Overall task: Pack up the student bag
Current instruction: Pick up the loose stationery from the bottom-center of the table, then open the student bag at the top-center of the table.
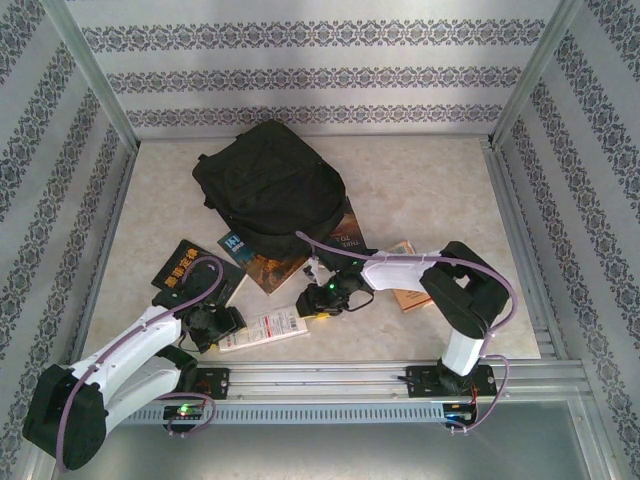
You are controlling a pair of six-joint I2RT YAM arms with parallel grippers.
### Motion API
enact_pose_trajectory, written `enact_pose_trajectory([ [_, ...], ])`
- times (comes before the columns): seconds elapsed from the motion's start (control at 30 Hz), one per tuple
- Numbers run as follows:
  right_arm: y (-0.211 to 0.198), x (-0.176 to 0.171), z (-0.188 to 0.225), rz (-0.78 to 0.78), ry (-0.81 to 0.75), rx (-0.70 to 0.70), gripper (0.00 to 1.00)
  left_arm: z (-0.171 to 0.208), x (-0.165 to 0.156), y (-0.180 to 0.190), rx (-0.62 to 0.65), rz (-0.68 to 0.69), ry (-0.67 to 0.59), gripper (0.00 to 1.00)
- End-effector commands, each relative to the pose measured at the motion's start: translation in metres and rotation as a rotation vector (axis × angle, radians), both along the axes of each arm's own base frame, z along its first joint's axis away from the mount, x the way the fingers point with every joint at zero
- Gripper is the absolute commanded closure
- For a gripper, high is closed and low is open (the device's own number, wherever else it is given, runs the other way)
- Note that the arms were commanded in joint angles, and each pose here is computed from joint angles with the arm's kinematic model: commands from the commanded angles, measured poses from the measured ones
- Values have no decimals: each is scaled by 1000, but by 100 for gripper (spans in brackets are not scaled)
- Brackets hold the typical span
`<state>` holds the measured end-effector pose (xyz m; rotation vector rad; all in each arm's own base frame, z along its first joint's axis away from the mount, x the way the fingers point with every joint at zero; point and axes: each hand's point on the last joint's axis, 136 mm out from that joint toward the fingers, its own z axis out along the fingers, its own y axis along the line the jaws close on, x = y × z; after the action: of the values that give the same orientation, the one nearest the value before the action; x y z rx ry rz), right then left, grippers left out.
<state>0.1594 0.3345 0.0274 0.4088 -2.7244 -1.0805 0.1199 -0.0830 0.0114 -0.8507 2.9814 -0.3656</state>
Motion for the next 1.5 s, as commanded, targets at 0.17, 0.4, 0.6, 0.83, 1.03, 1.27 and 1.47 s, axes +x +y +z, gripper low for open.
enact_pose_trajectory([
  [0.17,34,-19,-3,49,145,163,56,-12,19,-29,-147,-51,-104,34],
  [0.4,37,-15,13,37,117,190,62,-5,23,-34,-175,-64,-137,36],
  [0.6,25,-6,26,-2,78,186,96,21,33,-33,-168,-77,-196,31],
  [0.83,-4,16,74,-78,-15,263,100,72,51,-25,-107,-87,-302,25],
  [1.03,-36,45,124,-195,-124,351,100,127,82,-22,-38,-138,-441,20],
  [1.27,-90,77,193,-383,-292,491,100,200,142,-55,-11,-441,-702,20],
  [1.47,-170,98,245,-709,-535,462,100,249,198,-93,-8,-641,-819,20],
])
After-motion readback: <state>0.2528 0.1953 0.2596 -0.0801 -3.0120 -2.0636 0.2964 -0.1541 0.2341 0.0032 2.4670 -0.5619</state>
